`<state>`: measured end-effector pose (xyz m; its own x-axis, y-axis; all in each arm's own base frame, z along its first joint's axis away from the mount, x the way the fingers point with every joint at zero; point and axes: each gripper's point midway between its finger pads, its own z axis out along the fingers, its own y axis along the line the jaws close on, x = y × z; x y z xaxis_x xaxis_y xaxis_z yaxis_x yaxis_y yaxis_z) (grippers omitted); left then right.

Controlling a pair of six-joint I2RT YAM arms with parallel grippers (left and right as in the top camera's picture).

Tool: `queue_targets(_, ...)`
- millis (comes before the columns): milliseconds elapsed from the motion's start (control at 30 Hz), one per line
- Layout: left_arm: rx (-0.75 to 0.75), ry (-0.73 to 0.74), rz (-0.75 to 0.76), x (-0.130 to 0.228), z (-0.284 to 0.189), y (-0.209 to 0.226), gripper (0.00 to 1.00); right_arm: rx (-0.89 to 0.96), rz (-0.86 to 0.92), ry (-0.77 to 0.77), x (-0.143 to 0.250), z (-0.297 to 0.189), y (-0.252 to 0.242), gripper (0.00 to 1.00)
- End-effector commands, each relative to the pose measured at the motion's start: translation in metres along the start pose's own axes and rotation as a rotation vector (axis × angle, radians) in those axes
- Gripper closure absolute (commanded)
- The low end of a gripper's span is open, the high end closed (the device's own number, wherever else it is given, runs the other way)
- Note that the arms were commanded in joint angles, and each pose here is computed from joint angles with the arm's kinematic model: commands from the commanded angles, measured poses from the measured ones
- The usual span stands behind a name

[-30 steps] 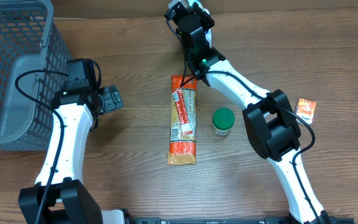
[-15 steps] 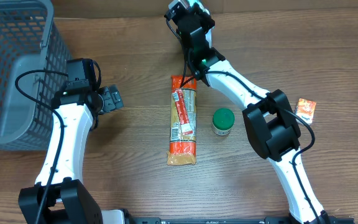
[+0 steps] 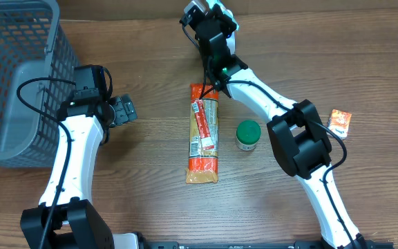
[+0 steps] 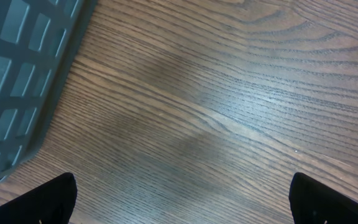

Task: Scan the item barcode
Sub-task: 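Hold the teal pack in front of the white scanner, then carry the teal pack right and release it beside the orange packet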

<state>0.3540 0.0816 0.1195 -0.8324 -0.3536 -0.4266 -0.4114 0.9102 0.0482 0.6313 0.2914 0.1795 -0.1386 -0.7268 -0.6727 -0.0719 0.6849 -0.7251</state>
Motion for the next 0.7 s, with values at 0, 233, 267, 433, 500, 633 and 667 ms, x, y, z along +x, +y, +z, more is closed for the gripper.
queue_targets(0,0.009,-0.031,0.018,-0.008,-0.009,-0.001,0.0,0.02,0.014,-0.013,-0.005,0.0,0.006,0.96)
queue_targets(233,0.009,-0.031,0.018,-0.008,-0.009,-0.001,0.0,0.235,0.16,-0.026,-0.029,-0.017,-0.052,0.97)
queue_targets(267,0.009,-0.031,0.018,-0.008,-0.009,-0.001,0.0,0.234,0.172,-0.029,-0.033,-0.02,-0.057,0.97)
queue_targets(433,0.009,-0.031,0.018,-0.008,-0.009,-0.001,0.0,0.203,0.26,-0.033,-0.06,-0.043,-0.093,0.97)
queue_targets(500,0.009,-0.031,0.018,-0.008,-0.009,-0.001,0.0,0.187,0.305,-0.02,-0.067,-0.055,-0.111,0.97)
queue_targets(633,0.009,-0.031,0.018,-0.008,-0.009,-0.001,0.0,0.148,0.402,0.042,-0.069,-0.084,-0.149,0.97)
queue_targets(667,0.009,-0.031,0.018,-0.008,-0.009,-0.001,0.0,0.14,0.423,0.064,-0.066,-0.09,-0.156,0.97)
